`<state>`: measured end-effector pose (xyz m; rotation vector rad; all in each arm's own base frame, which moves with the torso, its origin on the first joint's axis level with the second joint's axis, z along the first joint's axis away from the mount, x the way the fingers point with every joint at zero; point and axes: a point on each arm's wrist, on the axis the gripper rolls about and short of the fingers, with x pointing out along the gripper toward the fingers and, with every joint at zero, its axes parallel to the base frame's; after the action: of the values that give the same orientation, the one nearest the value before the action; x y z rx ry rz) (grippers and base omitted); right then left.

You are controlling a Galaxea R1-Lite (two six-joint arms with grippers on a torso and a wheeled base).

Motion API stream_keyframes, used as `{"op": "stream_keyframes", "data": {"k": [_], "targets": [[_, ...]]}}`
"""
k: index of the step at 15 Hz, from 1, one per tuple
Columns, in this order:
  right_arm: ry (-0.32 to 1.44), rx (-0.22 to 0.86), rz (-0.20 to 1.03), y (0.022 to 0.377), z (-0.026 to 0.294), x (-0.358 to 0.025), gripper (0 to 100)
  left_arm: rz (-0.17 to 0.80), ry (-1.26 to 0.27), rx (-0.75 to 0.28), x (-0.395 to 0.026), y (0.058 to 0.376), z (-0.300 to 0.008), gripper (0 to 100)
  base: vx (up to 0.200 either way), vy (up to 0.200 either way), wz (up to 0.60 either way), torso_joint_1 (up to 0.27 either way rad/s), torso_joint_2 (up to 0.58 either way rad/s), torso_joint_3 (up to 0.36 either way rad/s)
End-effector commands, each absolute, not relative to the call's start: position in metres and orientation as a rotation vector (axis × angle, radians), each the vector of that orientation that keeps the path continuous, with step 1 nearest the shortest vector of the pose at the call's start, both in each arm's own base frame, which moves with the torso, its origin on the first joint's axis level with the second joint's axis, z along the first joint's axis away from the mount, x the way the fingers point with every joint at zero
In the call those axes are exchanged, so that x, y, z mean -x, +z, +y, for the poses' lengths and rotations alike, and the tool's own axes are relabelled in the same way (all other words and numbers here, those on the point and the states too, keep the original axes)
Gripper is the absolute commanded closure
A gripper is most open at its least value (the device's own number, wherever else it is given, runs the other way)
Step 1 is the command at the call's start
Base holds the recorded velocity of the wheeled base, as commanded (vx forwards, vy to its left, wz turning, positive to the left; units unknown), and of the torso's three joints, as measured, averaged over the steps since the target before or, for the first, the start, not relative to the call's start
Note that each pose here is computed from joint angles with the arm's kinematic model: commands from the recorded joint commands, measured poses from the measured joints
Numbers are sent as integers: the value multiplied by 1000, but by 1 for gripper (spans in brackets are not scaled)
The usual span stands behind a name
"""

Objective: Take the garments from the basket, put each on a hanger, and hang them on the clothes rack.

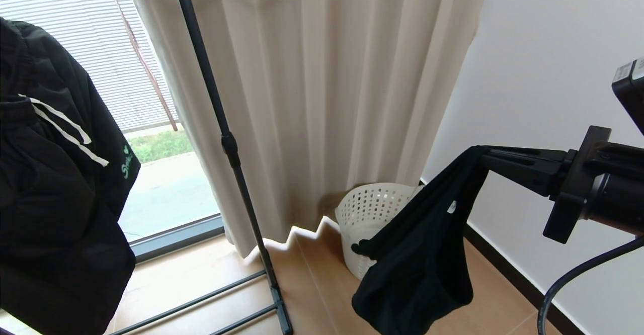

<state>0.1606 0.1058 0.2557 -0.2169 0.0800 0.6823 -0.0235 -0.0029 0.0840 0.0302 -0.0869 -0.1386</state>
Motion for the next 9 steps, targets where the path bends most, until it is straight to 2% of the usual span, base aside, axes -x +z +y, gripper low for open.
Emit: {"op": "stream_keyframes", "data": {"k": [1,9], "targets": [[682,215,71,257,104,-158,100,-86,-138,-30,23,84,-3,0,0,0,0,163,-496,-139],[681,212,57,260,102,-155,100,-86,-140,-32,23,84,-3,0,0,0,0,196,-513,-130]]}}
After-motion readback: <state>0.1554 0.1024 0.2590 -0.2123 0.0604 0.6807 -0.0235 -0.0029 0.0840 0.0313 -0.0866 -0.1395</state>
